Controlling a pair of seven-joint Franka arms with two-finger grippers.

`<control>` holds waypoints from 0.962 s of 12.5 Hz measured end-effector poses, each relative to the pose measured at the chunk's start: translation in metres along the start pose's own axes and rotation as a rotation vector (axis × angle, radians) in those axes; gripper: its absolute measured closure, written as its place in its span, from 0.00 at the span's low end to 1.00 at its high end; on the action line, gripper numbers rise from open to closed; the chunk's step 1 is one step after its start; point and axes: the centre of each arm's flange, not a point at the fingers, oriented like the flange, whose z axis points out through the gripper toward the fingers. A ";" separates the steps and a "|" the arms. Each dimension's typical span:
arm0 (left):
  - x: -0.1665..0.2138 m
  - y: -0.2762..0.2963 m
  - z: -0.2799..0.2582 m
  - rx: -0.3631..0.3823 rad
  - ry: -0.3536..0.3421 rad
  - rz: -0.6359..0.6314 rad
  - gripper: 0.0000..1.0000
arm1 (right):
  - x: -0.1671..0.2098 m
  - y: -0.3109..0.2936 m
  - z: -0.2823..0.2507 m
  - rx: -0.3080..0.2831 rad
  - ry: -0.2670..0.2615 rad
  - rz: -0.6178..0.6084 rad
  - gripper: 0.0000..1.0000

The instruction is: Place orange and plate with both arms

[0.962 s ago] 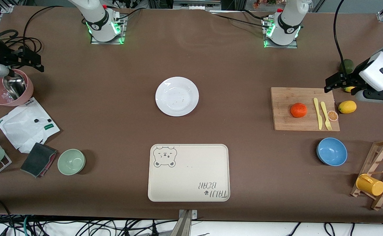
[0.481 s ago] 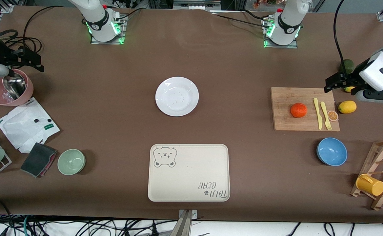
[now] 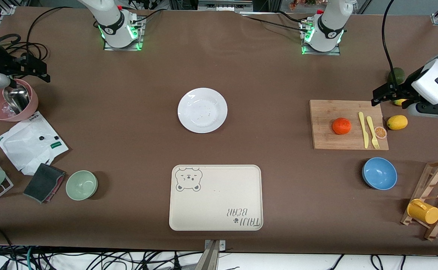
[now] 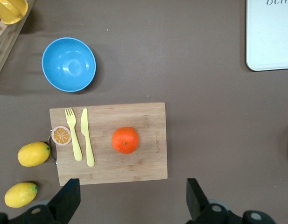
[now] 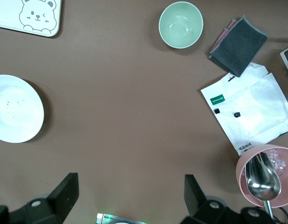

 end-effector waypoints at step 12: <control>0.024 -0.045 0.158 -0.001 -0.066 -0.041 0.00 | 0.000 0.000 0.001 0.000 0.000 0.000 0.00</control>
